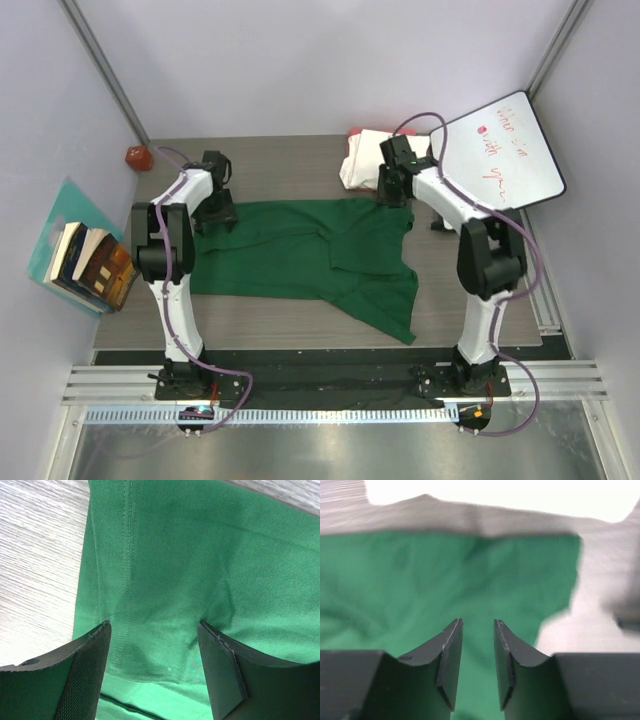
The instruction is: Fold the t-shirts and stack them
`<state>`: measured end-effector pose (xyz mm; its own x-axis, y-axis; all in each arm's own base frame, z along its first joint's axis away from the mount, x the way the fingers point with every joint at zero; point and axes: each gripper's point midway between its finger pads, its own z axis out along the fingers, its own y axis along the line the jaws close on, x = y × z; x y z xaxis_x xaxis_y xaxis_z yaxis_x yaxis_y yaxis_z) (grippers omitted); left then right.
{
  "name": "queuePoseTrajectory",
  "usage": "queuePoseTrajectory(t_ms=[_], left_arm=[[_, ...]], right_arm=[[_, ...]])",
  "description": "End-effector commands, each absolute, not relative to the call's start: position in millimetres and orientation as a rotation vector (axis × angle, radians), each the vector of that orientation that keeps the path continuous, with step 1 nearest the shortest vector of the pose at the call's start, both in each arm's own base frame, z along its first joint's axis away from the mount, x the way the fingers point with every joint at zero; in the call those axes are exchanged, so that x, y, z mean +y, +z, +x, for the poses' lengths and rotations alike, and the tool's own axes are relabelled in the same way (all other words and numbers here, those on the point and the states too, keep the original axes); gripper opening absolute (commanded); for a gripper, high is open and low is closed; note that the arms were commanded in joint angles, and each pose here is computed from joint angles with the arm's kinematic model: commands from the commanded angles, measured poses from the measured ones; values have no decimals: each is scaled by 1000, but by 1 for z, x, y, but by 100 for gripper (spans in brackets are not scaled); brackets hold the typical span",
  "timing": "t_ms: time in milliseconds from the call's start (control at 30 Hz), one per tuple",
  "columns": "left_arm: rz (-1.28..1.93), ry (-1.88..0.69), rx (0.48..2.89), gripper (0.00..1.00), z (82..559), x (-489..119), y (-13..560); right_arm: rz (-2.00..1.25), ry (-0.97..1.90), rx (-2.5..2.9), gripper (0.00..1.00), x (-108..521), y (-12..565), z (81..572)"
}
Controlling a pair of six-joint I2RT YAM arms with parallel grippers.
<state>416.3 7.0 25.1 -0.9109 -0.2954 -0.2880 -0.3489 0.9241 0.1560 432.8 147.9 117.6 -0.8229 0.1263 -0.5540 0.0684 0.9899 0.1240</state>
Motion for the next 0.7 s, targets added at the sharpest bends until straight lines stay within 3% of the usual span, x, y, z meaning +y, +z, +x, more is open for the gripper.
queuePoseTrajectory(t_ms=[0,67,200,400,500,533,600,667], left_arm=[[-481,352,2825,71,414,12,18],[-486,363,2821,69,414,14,19],[-514,393,2833,65,411,21,13],[-582,399,2820,47,412,35,14],[-606,416,2812,33,411,39,15],[-612,420,2810,22,411,40,15],[-619,417,2808,12,412,40,15],[-619,414,2807,6,414,40,16]], right_arm=[[139,25,2673,34,141,46,446],[139,34,2722,28,145,23,445],[152,-5,2765,1,141,-5,440],[185,-49,2760,1,129,-11,443],[207,-55,2754,1,123,-11,445],[217,-59,2749,1,120,-10,447],[232,-78,2746,1,116,-12,448],[249,-85,2750,1,111,-15,450]])
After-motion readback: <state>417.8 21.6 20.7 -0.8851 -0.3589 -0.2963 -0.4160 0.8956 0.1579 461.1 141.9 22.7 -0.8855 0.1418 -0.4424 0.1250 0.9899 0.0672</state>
